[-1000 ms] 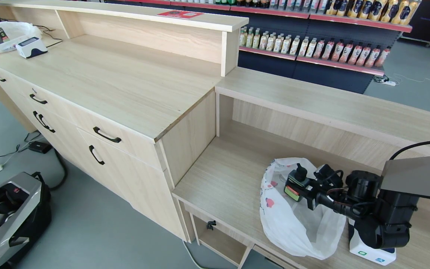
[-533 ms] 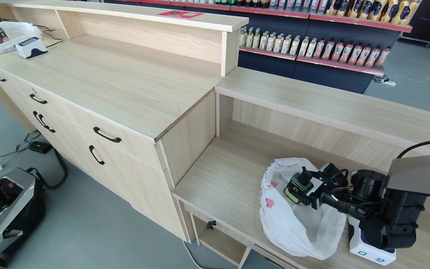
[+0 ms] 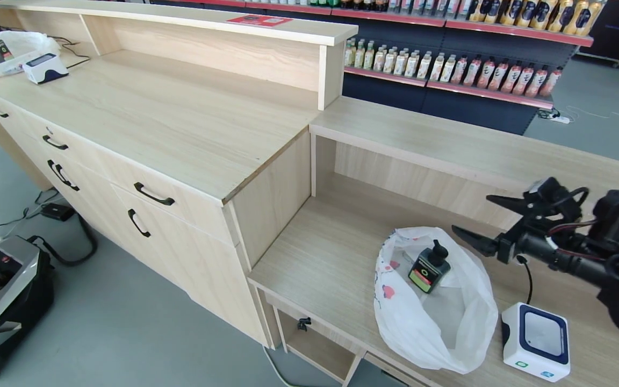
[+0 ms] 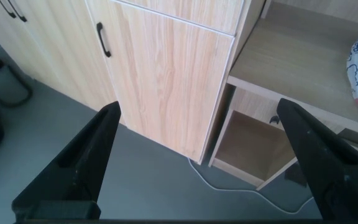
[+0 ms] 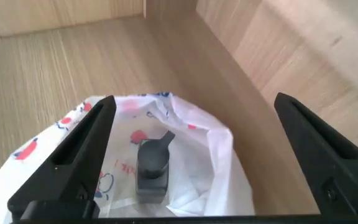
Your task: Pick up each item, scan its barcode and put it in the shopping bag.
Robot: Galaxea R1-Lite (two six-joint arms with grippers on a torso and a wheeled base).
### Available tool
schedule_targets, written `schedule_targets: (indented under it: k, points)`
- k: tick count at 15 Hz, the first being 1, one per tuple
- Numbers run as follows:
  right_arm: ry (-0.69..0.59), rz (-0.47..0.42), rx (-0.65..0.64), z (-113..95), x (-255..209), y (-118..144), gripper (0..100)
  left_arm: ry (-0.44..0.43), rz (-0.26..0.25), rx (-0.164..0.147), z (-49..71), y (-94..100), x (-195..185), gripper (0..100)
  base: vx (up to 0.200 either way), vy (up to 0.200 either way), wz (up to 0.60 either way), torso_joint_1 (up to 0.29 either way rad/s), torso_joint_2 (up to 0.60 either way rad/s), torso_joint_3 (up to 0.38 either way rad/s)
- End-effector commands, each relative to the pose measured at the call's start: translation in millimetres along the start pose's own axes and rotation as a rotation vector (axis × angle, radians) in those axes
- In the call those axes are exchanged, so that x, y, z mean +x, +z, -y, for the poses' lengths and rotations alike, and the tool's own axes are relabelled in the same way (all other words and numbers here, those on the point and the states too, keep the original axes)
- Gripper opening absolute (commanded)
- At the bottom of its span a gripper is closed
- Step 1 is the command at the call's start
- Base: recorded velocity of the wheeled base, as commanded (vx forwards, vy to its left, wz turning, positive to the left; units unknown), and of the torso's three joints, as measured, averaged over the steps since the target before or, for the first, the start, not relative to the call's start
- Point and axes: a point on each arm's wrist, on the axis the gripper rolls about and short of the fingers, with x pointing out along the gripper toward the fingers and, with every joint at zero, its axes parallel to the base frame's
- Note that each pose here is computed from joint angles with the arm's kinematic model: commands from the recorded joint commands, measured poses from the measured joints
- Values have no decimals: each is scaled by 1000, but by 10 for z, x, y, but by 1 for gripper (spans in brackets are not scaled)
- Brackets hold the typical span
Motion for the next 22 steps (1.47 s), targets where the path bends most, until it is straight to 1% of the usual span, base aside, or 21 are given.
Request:
schedule_targets:
  k: [1,3,4,5,8,9,10,11,13,14,15,16,17,19,20,21,22]
  points:
    - [-137,158,-177,-160,-951,895,100,1,2,-1,0,4,-1,100,0,0,-600,-7,-7,2]
    - [-177,249,-261,-155,-1073,1171,100,1,1,-1,0,-1,0,100,0,0,-600,-5,-5,12]
    - [-192,268,-272,-173,-1114,1237,100,-1,1,-1,0,-1,0,100,0,0,-600,12,2,2]
    - [-225,256,-262,-207,-1165,1264,100,-2,1,-1,0,-1,0,100,0,0,-600,2,7,7]
    - [-329,94,-164,-302,-1313,1215,100,1,2,-1,0,4,-1,100,0,0,-600,-2,2,7]
    - [-402,-38,-65,-340,-1341,1102,100,-1,2,-1,0,4,-1,100,0,0,-600,2,2,7]
    - [-427,-80,-25,-355,-1347,1050,100,1,2,-1,0,4,-1,100,0,0,-600,2,2,2]
    - [-471,-163,53,-379,-1345,915,100,1,1,-1,0,-1,0,100,0,0,-600,7,7,-2]
    - [-500,-307,129,-373,-1300,693,100,-2,1,-1,0,-1,0,100,0,0,-600,2,5,2]
    - [-509,-342,139,-347,-1272,634,100,-1,2,-1,0,4,-1,100,0,0,-600,2,2,2]
    - [-507,-376,155,-292,-1189,533,100,-1,1,-1,0,-1,0,100,0,0,0,0,0,0]
    - [-507,-383,158,-266,-1145,489,100,1,1,-1,0,-1,0,100,0,0,0,0,0,0]
    - [-514,-366,157,-232,-1112,479,100,1,2,-1,0,4,-1,100,0,0,0,0,0,0]
    - [-475,-270,170,-178,-1103,545,100,-2,1,-1,0,-1,0,100,0,0,0,0,0,0]
    - [-429,-184,150,-171,-1139,640,100,-1,1,-1,0,-1,0,100,0,0,0,0,0,0]
    - [-415,-128,141,-178,-1176,722,100,1,1,-1,0,-1,0,100,0,0,0,0,0,0]
    - [-420,-105,139,-192,-1212,776,100,-1,1,-1,0,-1,0,100,0,0,0,0,0,0]
